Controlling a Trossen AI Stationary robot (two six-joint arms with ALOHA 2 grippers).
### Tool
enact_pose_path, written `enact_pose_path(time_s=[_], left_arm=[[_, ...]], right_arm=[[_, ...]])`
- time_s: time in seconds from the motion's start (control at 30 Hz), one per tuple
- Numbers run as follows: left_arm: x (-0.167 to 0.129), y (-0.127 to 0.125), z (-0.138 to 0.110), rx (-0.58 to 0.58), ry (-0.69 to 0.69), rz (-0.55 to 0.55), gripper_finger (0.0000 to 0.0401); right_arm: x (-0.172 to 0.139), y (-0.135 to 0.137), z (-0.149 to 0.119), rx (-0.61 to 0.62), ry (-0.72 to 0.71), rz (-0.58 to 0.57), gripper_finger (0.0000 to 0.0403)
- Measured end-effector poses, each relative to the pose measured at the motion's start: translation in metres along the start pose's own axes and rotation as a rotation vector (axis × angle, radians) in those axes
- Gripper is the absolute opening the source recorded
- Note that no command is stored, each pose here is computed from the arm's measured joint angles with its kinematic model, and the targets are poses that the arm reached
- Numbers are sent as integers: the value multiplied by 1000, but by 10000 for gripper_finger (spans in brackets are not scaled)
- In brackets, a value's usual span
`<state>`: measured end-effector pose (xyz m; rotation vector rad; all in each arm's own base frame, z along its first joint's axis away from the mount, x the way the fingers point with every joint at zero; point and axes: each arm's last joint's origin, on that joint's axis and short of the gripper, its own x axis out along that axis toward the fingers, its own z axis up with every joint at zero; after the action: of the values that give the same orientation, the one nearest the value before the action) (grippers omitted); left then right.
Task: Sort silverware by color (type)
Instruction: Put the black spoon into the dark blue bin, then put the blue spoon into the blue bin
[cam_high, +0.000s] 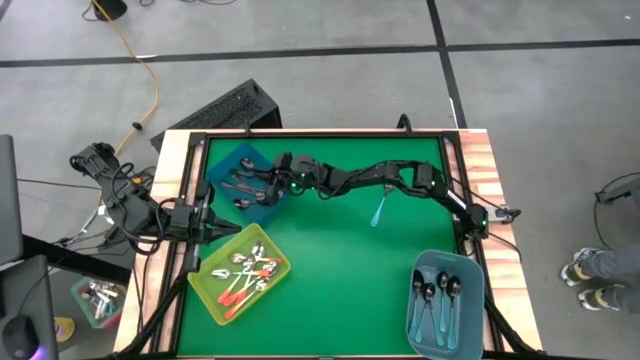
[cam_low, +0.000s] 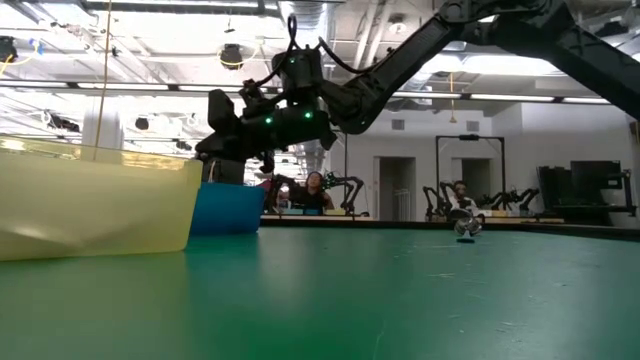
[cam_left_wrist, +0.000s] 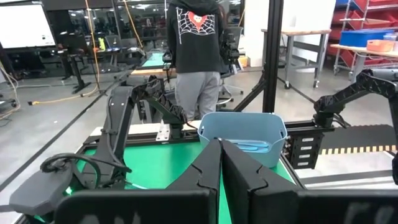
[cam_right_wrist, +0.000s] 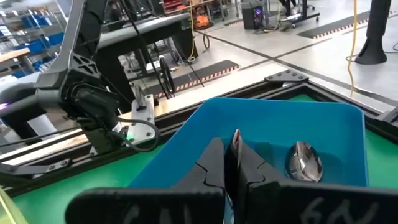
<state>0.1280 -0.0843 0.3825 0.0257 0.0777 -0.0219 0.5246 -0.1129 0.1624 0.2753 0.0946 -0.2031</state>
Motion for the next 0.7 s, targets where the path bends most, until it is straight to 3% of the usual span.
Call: enact_pose_path(time_s=[0.7], left_arm=[[0, 0, 0, -10, 0, -1, 0]], right_arm=[[0, 0, -7, 4, 56, -5, 57]])
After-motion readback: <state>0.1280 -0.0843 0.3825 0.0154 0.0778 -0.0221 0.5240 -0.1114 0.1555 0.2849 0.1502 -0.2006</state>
